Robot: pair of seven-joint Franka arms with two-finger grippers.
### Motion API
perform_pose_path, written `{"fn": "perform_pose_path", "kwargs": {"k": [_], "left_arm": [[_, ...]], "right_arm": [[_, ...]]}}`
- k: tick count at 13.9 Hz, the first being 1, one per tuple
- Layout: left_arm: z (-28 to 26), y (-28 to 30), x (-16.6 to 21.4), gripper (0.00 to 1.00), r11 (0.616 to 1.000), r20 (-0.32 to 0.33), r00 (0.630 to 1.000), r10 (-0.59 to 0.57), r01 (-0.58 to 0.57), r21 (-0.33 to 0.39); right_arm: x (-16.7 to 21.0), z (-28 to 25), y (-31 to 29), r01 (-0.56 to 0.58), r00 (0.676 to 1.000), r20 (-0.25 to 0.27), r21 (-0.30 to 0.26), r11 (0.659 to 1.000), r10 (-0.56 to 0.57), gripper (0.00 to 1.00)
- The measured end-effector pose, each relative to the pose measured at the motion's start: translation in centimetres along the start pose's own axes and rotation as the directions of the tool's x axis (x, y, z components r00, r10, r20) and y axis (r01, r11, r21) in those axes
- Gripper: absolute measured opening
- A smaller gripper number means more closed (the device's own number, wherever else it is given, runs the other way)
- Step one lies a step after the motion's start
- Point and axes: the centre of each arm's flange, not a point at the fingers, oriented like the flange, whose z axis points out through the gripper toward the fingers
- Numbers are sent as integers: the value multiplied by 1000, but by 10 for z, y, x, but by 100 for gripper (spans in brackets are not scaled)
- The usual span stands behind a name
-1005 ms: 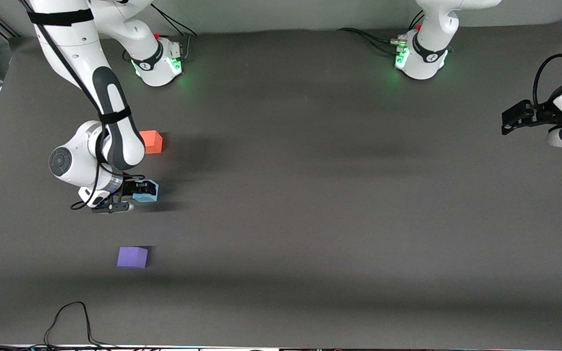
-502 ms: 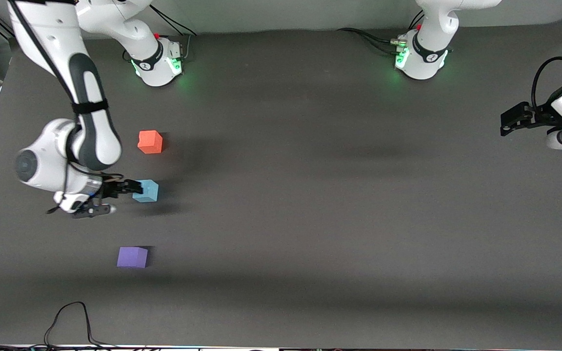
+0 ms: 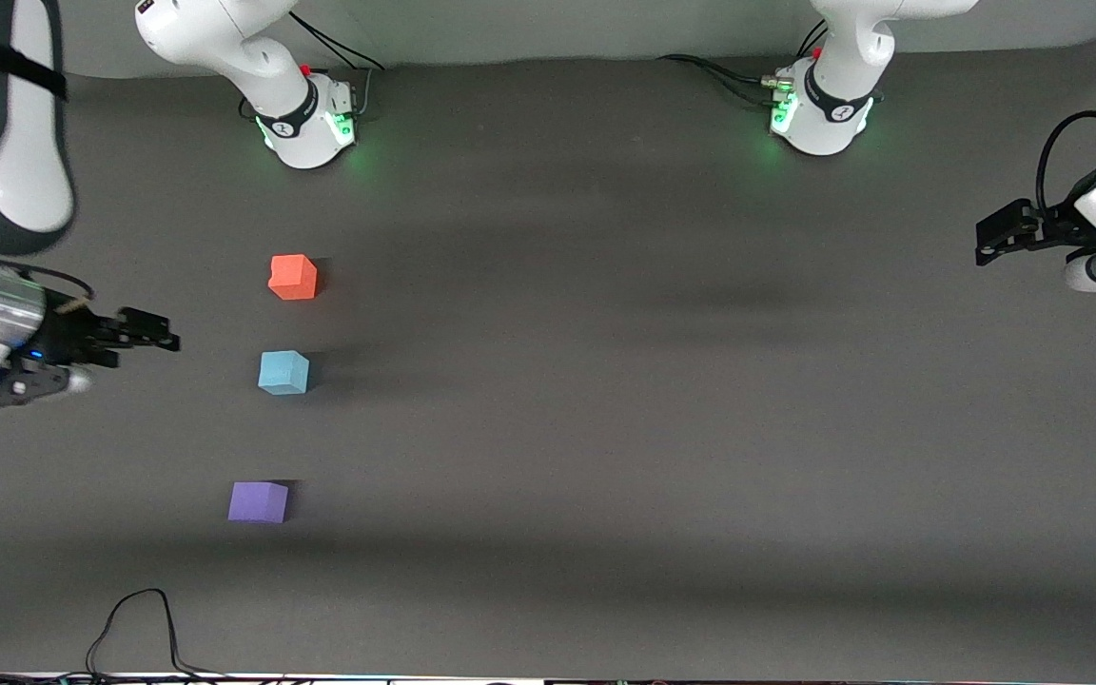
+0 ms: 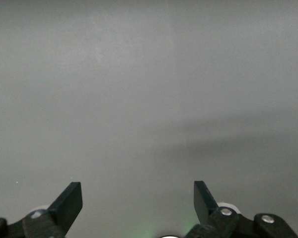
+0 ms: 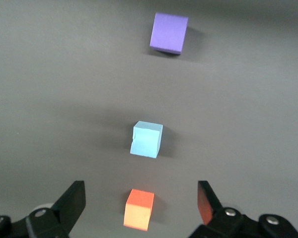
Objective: Place blue block between orange and purple blocks
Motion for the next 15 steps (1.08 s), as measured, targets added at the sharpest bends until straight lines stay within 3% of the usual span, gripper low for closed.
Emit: {"fn": "perform_pose_path", "kwargs": {"k": [3, 8, 10, 15], "left_arm": [[0, -1, 0, 100, 1000, 2, 1000, -2, 2, -4], [0, -1, 0, 100, 1000, 2, 1000, -2, 2, -5], [0, 0, 0, 100, 1000, 2, 1000, -2, 2, -5], [0, 0, 0, 100, 1000, 2, 1000, -2, 2, -5]], "right_arm": [[-1, -54, -14, 5, 1000, -12, -25, 1000, -5, 100], [-11, -97, -28, -32, 998, 45, -12, 999, 32, 100], [-14, -114, -40, -58, 996, 62, -39, 998, 60, 100], [-15, -108, -88, -97, 994, 49, -63, 993, 101, 100]]}}
